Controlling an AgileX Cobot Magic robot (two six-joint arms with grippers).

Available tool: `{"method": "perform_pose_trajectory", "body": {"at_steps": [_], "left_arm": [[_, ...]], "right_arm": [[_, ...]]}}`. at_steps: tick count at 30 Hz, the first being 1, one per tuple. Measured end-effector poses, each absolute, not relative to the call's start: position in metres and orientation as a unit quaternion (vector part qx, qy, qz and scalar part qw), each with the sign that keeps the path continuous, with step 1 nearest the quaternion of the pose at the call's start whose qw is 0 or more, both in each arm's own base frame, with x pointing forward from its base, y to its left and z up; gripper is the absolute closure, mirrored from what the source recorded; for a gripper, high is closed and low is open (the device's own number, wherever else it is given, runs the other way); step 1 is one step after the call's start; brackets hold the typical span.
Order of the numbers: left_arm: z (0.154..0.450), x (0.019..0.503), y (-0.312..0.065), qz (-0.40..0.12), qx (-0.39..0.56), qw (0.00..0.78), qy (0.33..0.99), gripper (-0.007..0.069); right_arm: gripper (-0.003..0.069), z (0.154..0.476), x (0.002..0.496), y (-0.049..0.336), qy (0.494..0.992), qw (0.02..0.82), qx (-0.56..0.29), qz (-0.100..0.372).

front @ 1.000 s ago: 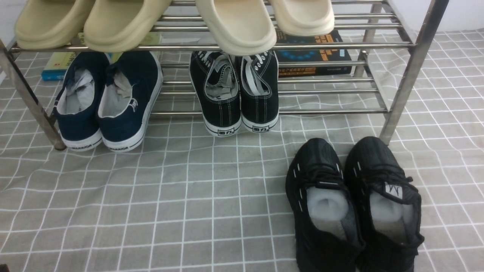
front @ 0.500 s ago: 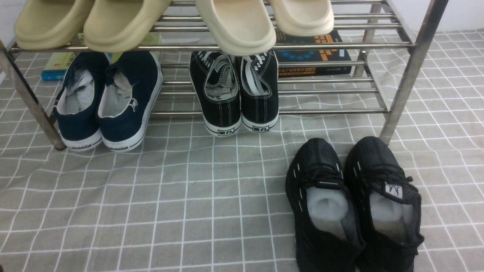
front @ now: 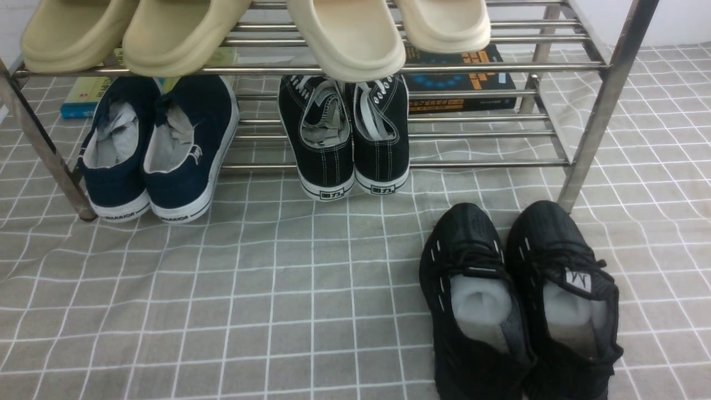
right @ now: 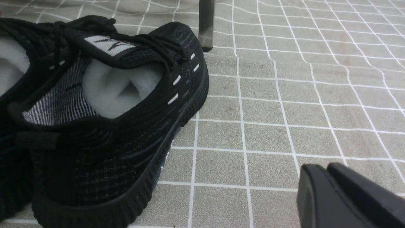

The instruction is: Take the shoes off the shelf with your hand from the grey coffee tablecloth.

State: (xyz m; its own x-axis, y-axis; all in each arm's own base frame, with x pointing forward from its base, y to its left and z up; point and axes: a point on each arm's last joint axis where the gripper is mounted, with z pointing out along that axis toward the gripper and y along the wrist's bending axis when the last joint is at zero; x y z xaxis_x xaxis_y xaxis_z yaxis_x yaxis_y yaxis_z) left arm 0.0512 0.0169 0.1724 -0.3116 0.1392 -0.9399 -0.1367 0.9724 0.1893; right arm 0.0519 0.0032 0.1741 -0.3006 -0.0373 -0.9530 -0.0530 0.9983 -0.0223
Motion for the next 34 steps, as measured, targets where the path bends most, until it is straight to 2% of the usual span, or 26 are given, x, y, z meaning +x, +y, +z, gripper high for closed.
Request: {"method": "perform_pose_trajectory", "body": {"at_steps": [34], "left_arm": [[0.1725, 0.0510, 0.0180, 0.130, 0.007, 0.584, 0.801, 0.0385]], "right_arm": [[0.0557, 0.1741, 0.0519, 0.0032, 0.806, 0.591, -0.028, 0.007]]}}
